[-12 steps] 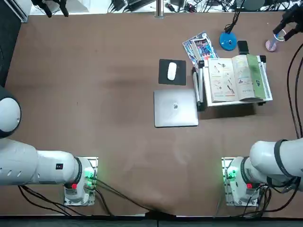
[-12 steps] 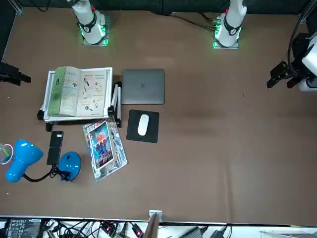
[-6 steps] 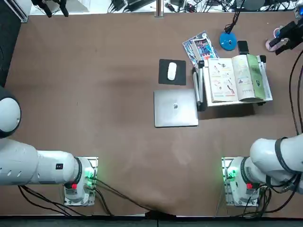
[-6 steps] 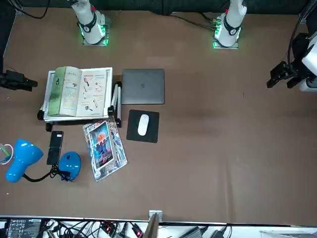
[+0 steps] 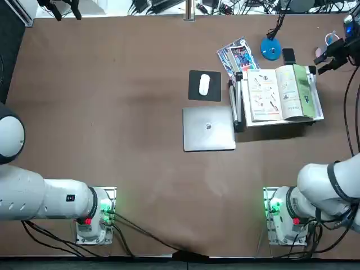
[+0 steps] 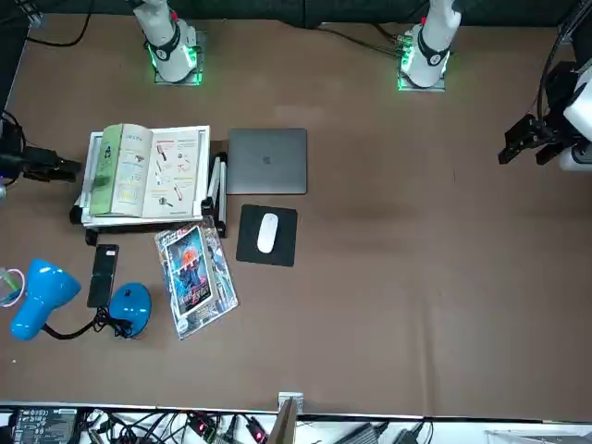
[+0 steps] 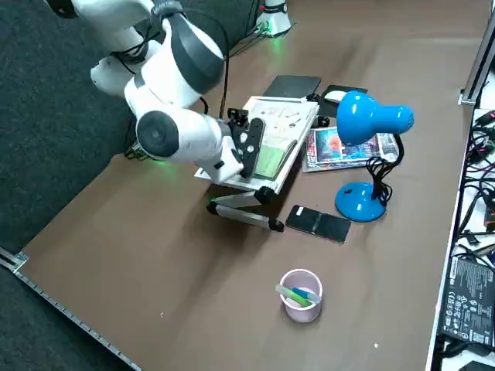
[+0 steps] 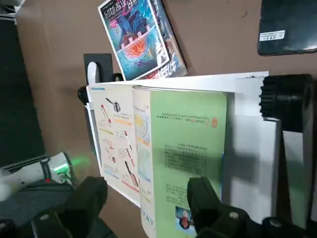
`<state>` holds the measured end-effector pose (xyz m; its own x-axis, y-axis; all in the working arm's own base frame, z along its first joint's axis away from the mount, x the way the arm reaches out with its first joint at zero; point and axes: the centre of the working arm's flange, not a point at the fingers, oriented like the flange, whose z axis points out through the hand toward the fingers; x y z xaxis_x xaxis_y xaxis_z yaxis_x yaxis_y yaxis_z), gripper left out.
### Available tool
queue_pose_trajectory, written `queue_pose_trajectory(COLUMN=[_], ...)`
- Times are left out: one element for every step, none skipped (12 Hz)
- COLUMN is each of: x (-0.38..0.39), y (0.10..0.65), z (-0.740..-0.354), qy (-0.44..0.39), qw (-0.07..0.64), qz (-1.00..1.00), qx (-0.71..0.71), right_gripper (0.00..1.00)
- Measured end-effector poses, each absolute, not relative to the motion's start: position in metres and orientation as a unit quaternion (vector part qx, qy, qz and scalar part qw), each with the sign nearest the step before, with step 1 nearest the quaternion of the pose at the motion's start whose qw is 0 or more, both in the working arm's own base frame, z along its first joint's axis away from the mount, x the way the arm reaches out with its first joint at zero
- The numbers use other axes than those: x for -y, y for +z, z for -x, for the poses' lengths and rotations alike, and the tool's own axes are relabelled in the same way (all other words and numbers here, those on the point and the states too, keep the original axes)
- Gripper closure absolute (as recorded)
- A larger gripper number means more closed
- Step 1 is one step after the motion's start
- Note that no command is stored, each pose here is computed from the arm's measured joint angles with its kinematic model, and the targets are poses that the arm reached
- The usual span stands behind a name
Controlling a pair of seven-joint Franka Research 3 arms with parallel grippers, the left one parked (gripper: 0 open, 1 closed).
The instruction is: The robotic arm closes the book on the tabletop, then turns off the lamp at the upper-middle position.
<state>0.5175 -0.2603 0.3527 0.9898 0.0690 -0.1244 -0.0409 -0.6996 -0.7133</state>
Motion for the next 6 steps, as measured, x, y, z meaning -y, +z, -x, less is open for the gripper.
queue_pose_trajectory(x=[0.261,0.260,0.260,0.259,0.258,0.259], y=[0.344,0.336,0.330,0.324,0.315,0.312], z=[-0.517,-0.517,-0.517,-0.517,-0.517,-0.517], qy=[0.071,0.070,0.071,0.071,0.074,0.075], qw=[0.396,0.405,0.412,0.418,0.424,0.424], qz=[0.915,0.912,0.908,0.906,0.903,0.902], qx=[0.007,0.007,0.006,0.005,0.001,0.000], right_gripper=[0.00,0.00,0.00,0.00,0.00,0.00])
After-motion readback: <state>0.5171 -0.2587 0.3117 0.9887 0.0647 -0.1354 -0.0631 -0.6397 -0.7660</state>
